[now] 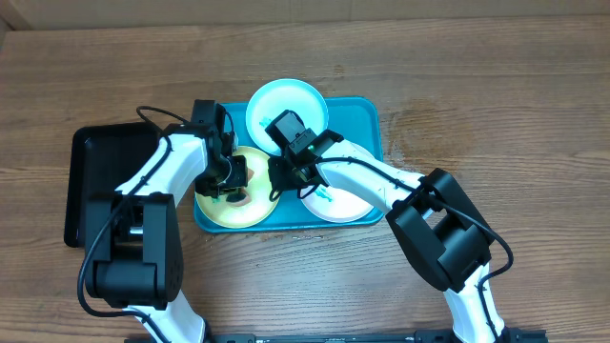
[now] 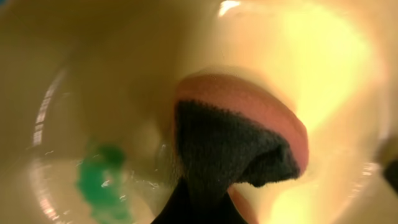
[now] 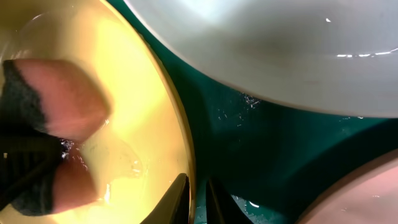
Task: Clean dirty plates on tray and stack at the side
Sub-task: 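Scrub the yellow plate with the sponge while the right gripper holds it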
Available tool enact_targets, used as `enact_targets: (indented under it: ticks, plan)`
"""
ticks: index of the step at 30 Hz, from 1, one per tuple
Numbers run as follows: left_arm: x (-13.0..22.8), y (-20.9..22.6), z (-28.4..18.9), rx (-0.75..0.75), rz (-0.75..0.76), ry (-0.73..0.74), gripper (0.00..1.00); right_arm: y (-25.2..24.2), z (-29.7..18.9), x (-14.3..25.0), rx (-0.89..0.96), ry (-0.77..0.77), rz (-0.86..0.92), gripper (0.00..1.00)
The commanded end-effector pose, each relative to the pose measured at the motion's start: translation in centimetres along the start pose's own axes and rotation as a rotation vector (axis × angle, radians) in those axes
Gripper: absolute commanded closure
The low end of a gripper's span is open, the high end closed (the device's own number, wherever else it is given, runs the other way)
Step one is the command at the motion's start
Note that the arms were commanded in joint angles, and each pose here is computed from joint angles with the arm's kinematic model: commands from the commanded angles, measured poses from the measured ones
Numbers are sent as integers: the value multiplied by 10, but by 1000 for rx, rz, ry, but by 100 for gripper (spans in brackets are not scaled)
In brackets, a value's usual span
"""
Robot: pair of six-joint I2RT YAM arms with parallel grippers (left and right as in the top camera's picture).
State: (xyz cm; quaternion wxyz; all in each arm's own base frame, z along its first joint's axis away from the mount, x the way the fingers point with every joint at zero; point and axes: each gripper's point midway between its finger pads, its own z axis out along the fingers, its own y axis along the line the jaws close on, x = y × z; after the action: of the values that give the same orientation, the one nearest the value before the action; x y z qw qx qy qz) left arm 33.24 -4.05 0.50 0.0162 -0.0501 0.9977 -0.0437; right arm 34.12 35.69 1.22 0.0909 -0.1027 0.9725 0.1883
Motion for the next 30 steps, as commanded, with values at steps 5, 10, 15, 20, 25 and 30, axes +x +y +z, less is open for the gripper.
enact_targets:
  ticks: [5,10,15,20,25,30]
  plan:
    - [7,74,-7,-419,-47,-1,96,-5,1,1,17,0,8,88]
    - [3,92,-17,-537,-94,-37,96,-5,1,2,20,4,9,88]
    - [-12,84,-22,-495,-113,-82,96,-5,1,1,18,1,8,88]
    - [-26,36,-9,-203,-120,-97,96,-4,1,0,15,-4,7,88]
    - [-35,-23,-8,130,-100,-100,96,-4,1,0,15,-5,7,88]
    - [-30,-36,-9,207,-96,-71,96,-4,1,-1,14,-5,7,88]
